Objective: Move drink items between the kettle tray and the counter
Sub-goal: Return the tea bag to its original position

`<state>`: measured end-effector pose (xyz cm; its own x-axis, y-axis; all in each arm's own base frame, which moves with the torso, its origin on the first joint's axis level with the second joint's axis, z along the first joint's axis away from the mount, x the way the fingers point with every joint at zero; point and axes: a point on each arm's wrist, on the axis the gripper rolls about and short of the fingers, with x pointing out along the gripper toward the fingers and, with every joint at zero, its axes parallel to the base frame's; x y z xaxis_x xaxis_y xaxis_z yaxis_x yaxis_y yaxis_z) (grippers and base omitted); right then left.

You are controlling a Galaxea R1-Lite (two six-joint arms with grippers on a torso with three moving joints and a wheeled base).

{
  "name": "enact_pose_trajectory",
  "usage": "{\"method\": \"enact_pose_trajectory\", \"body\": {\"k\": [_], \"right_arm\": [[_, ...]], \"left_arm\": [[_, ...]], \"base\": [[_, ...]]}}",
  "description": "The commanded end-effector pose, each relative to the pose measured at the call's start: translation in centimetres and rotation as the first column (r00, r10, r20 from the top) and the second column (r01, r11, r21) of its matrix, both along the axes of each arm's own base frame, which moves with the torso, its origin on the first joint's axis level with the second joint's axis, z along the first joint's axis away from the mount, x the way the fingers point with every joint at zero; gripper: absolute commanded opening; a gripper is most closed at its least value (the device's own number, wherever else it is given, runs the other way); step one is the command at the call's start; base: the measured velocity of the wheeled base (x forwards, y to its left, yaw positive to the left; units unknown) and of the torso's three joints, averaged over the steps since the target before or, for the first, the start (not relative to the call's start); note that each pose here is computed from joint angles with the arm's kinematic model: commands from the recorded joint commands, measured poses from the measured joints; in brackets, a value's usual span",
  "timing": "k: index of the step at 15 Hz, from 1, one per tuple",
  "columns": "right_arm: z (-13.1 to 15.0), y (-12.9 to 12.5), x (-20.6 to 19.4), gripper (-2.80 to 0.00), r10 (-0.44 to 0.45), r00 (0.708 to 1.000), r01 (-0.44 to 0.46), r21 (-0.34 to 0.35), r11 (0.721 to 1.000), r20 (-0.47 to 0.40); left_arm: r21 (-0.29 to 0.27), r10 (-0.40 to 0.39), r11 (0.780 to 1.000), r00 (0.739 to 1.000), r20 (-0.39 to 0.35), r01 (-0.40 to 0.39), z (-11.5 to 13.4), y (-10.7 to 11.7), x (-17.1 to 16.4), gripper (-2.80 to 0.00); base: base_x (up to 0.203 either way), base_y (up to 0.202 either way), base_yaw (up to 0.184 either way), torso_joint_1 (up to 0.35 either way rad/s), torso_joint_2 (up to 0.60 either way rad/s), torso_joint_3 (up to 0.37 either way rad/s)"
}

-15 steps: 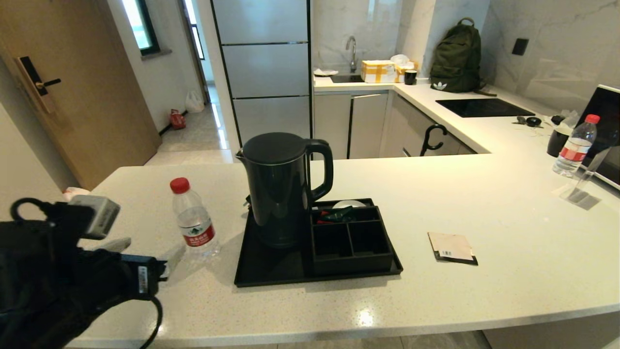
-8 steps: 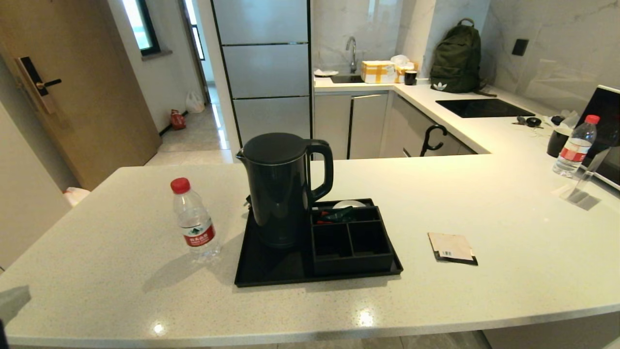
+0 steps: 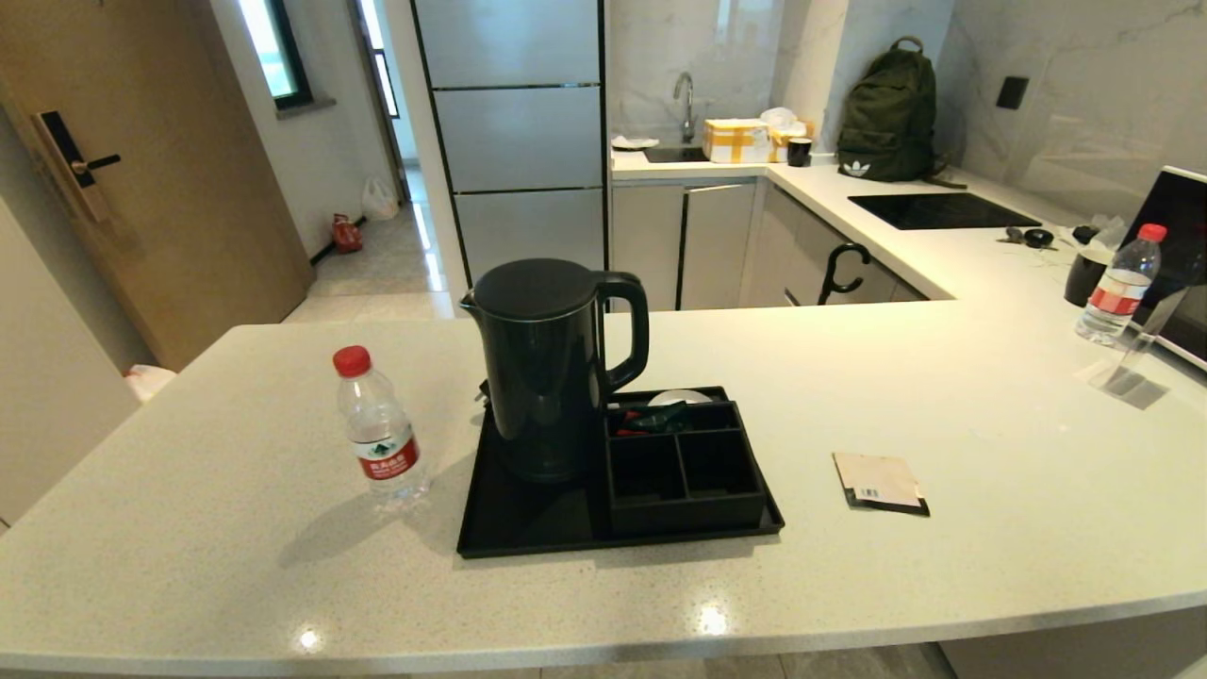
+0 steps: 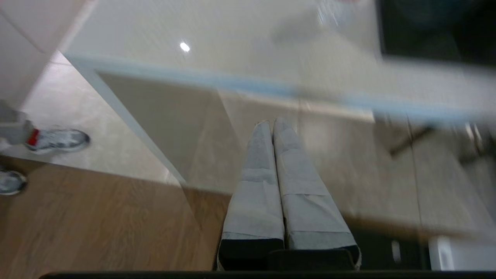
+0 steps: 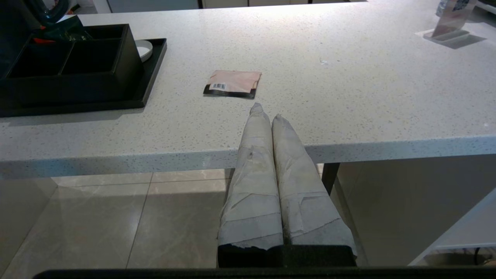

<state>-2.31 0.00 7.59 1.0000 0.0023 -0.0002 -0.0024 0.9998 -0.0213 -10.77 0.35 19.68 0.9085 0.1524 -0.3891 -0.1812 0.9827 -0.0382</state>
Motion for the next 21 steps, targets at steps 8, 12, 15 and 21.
{"method": "enact_pose_trajectory", "body": {"k": [8, 12, 15, 21], "right_arm": [[0.0, 0.0, 0.0, -2.80, 0.001, 1.000, -0.001, 0.000, 1.000, -0.001], [0.0, 0.0, 0.0, -2.80, 0.001, 1.000, -0.001, 0.000, 1.000, -0.001], [0.0, 0.0, 0.0, -2.80, 0.001, 1.000, -0.001, 0.000, 1.000, -0.001], [0.0, 0.0, 0.0, -2.80, 0.001, 1.000, -0.001, 0.000, 1.000, -0.001]], "left_arm": [[-0.034, -0.095, 0.992, 0.896, 0.433, 0.122, -6.4, -0.3, 4.9, -2.80], [0.118, -0.153, 0.987, 0.826, 0.542, 0.106, -10.1, -0.3, 8.3, -2.80], [0.138, -0.190, 0.979, 0.912, 0.363, 0.149, -12.0, -0.4, 8.4, -2.80], [0.136, -0.196, 0.978, 0.910, 0.365, 0.156, -12.1, -0.4, 8.4, -2.80]], "base": [[0.000, 0.000, 0.000, 0.000, 0.00, 0.000], [0.000, 0.000, 0.000, 0.000, 0.00, 0.000], [0.000, 0.000, 0.000, 0.000, 0.00, 0.000], [0.000, 0.000, 0.000, 0.000, 0.00, 0.000]]}}
